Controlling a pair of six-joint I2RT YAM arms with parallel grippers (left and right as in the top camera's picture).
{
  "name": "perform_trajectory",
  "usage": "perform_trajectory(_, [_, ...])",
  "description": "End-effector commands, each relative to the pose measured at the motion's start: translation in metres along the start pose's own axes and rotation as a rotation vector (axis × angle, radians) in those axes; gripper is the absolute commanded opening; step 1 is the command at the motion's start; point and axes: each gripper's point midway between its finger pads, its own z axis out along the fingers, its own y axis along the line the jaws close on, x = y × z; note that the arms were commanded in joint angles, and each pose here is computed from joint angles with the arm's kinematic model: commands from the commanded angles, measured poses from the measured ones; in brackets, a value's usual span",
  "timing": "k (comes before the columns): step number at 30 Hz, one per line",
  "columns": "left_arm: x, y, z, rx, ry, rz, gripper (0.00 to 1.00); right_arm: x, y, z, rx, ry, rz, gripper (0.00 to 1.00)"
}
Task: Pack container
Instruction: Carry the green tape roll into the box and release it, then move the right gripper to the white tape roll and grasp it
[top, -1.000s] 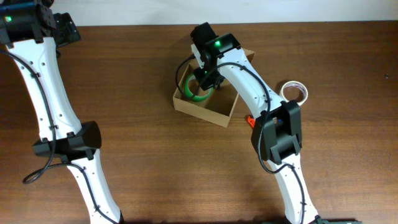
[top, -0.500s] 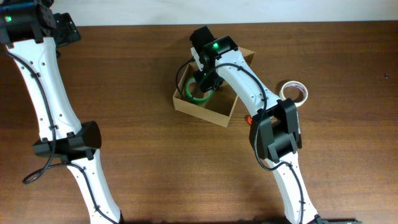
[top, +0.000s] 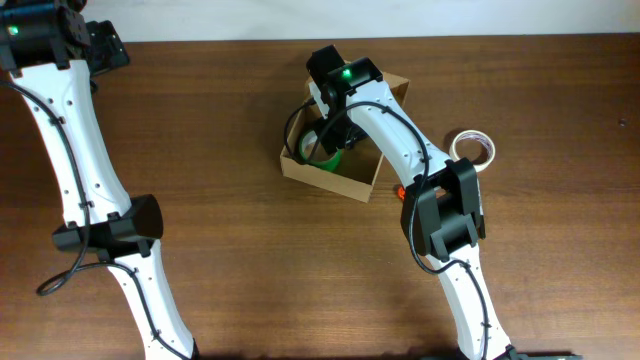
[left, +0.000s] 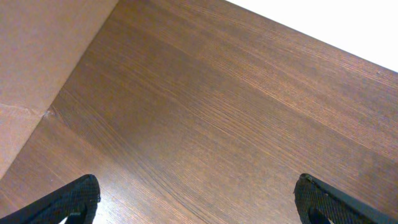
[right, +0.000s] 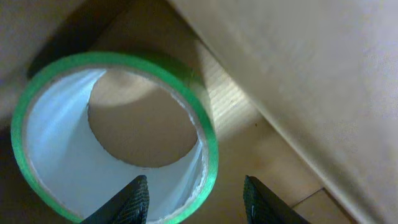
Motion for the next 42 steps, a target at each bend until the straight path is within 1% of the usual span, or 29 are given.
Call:
perform_trajectory(1, [-0.001,0.005,-0.008,-0.003,-0.011,0.002,1.00,-0.008,0.001,-0.048,-0.018,-0.091,-0.017,0.50])
perform_trajectory(2, [-0.001,0.005,-0.008,-0.003,-0.011,0.002,1.00,-0.009,0.001,-0.061,-0.013,-0.115,-0.023,0.50])
perform_trajectory(3, [-0.001,0.005,-0.008,-0.003,-0.011,0.002,1.00,-0.009,-0.002,-0.088,0.003,-0.158,-0.029,0.50])
perform_trajectory(4, [-0.001,0.005,-0.008,-0.003,-0.011,0.002,1.00,-0.009,-0.004,-0.104,0.016,-0.184,-0.028,0.51])
perform_trajectory(5, [-0.001,0.005,-0.008,-0.003,-0.011,0.002,1.00,-0.005,-0.008,-0.143,0.045,-0.251,-0.034,0.51])
perform_trajectory(7, [-0.001,0.005,-0.008,-0.003,-0.011,0.002,1.00,0.003,-0.017,-0.197,0.098,-0.352,-0.028,0.51])
perform_trajectory(9, [-0.001,0.005,-0.008,-0.003,-0.011,0.002,1.00,0.018,-0.030,-0.251,0.156,-0.455,-0.002,0.52])
perform_trajectory(11, [-0.001,0.005,-0.008,-0.003,-0.011,0.002,1.00,0.041,-0.054,-0.306,0.218,-0.563,0.054,0.52])
perform_trajectory(12, [-0.001,0.005,-0.008,-0.003,-0.011,0.002,1.00,0.057,-0.073,-0.334,0.243,-0.620,0.112,0.52])
perform_trajectory(14, [-0.001,0.005,-0.008,-0.003,-0.011,0.002,1.00,0.081,-0.107,-0.359,0.278,-0.677,0.226,0.52])
perform_trajectory(16, [-0.001,0.005,-0.008,-0.003,-0.011,0.002,1.00,0.104,-0.146,-0.366,0.321,-0.690,0.348,0.52])
perform_trajectory(18, [-0.001,0.005,-0.008,-0.003,-0.011,0.002,1.00,0.126,-0.187,-0.349,0.337,-0.662,0.480,0.52])
perform_trajectory(19, [-0.001,0.005,-0.008,-0.003,-0.011,0.002,1.00,0.132,-0.198,-0.337,0.325,-0.643,0.513,0.55])
perform_trajectory(20, [-0.001,0.005,-0.008,-0.003,-0.011,0.002,1.00,0.141,-0.217,-0.304,0.277,-0.596,0.587,0.56])
perform_trajectory(22, [-0.001,0.005,-0.008,-0.003,-0.011,0.002,1.00,0.151,-0.236,-0.259,0.227,-0.526,0.693,0.57])
perform_trajectory(25, [-0.001,0.005,-0.008,-0.003,-0.011,0.002,1.00,0.168,-0.255,-0.189,0.172,-0.398,0.852,0.61])
perform_trajectory(29, [-0.001,0.005,-0.008,-0.003,-0.011,0.002,1.00,0.172,-0.266,-0.126,0.120,-0.263,0.955,0.61])
perform_trajectory(32, [-0.001,0.005,-0.008,-0.003,-0.011,0.002,1.00,0.170,-0.270,-0.088,0.086,-0.193,1.018,0.60])
perform_trajectory(34, [-0.001,0.005,-0.008,-0.003,-0.011,0.002,1.00,0.165,-0.268,-0.067,0.043,-0.166,1.025,0.60])
perform_trajectory(36, [-0.001,0.005,-0.008,-0.003,-0.011,0.002,1.00,0.160,-0.266,-0.051,-0.001,-0.151,1.030,0.60])
perform_trajectory(42, [-0.001,0.005,-0.008,-0.003,-0.011,0.002,1.00,0.161,-0.272,-0.017,-0.012,-0.108,1.091,0.60])
